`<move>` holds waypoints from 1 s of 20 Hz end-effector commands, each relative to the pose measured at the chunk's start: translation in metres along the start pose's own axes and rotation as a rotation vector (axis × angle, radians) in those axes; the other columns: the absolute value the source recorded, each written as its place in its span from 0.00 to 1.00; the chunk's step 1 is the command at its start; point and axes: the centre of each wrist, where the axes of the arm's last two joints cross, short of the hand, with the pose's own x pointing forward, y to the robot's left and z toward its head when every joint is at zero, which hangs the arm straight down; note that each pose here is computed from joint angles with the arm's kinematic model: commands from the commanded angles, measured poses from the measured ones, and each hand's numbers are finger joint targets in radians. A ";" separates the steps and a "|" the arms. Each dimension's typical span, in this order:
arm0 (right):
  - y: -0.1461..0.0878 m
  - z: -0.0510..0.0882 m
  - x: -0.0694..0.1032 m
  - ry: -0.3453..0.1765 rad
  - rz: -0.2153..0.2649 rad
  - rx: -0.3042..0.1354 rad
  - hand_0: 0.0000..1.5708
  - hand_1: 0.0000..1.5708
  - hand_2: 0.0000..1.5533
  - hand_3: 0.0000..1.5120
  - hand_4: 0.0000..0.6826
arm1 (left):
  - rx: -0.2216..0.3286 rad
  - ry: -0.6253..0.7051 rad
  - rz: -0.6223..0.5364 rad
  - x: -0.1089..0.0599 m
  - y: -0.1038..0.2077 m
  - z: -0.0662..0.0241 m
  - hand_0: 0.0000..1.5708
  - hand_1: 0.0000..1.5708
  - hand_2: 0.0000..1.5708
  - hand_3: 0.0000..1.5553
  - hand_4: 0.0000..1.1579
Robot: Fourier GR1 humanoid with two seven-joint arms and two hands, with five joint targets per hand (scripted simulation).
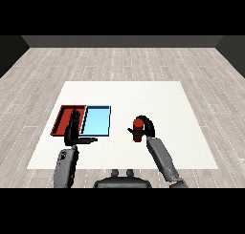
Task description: Pick the red can and put it in the red box
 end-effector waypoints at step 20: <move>0.033 0.005 0.116 -0.338 0.006 -0.039 0.99 0.99 0.94 0.93 0.89 | -0.164 0.018 0.118 0.022 -0.058 -0.0154 0.00 0.00 0.00 0.00 0.00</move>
